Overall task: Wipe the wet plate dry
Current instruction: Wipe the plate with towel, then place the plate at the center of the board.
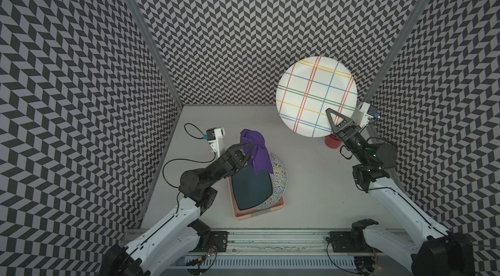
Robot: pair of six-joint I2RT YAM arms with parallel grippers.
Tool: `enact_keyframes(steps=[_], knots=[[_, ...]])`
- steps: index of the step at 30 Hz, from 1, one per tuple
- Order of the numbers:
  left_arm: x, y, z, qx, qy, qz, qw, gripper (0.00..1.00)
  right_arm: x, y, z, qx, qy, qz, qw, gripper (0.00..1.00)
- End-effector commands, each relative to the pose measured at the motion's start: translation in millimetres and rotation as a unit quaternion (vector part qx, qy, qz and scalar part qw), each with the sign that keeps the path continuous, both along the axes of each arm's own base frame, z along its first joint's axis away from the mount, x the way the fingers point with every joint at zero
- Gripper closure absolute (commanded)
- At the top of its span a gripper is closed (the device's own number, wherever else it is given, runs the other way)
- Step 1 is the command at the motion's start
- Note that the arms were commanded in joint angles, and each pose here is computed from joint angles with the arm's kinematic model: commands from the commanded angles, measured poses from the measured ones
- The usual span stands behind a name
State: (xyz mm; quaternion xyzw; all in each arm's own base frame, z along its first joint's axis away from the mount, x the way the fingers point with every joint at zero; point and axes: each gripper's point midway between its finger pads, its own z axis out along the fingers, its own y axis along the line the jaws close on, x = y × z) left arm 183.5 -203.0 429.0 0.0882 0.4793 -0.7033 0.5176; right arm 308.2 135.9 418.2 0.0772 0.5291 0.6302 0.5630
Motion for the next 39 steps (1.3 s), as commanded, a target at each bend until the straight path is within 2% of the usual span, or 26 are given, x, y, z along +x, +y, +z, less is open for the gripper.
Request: enact_keyframes(steps=[1, 4, 8, 14, 22, 27, 30, 33, 35, 39], knots=[[40.7, 21.1, -30.1, 0.157, 0.024, 0.184, 0.970, 1.00, 19.8, -37.4, -49.5, -0.084, 0.076, -0.146, 0.983, 1.00], [53.0, 45.0, -23.5, 0.193, 0.032, 0.253, 0.948, 1.00, 15.9, -49.6, -93.6, -0.143, 0.116, -0.188, 0.965, 1.00], [64.9, 55.1, -23.7, 0.225, 0.044, 0.274, 0.934, 1.00, 5.4, -45.9, -139.6, -0.195, 0.141, -0.173, 0.955, 1.00], [66.2, 48.7, -25.5, 0.216, 0.047, 0.249, 0.943, 1.00, -2.1, -34.8, -197.7, -0.255, 0.187, -0.129, 0.940, 1.00], [69.6, 45.6, -33.9, 0.221, 0.057, 0.241, 0.944, 1.00, -12.5, 1.3, -270.0, -0.239, 0.246, -0.026, 0.939, 1.00], [74.2, 47.3, -43.4, 0.234, 0.065, 0.248, 0.938, 1.00, -9.0, 4.6, -317.1, -0.261, 0.311, -0.022, 0.914, 1.00], [79.2, 54.9, -56.7, 0.253, 0.082, 0.271, 0.925, 1.00, -13.6, 1.8, -352.1, -0.279, 0.359, -0.021, 0.890, 0.79], [83.3, 69.7, -69.3, 0.276, 0.097, 0.310, 0.905, 1.00, -23.8, -1.2, -384.3, -0.311, 0.396, -0.009, 0.864, 0.64], [88.8, 84.0, -82.9, 0.308, 0.123, 0.344, 0.878, 1.00, -28.3, -6.5, -395.7, -0.335, 0.409, -0.013, 0.849, 0.53], [92.1, 118.1, -111.0, 0.365, 0.178, 0.412, 0.816, 1.00, -24.9, -19.4, -380.1, -0.350, 0.406, -0.049, 0.843, 0.26]])
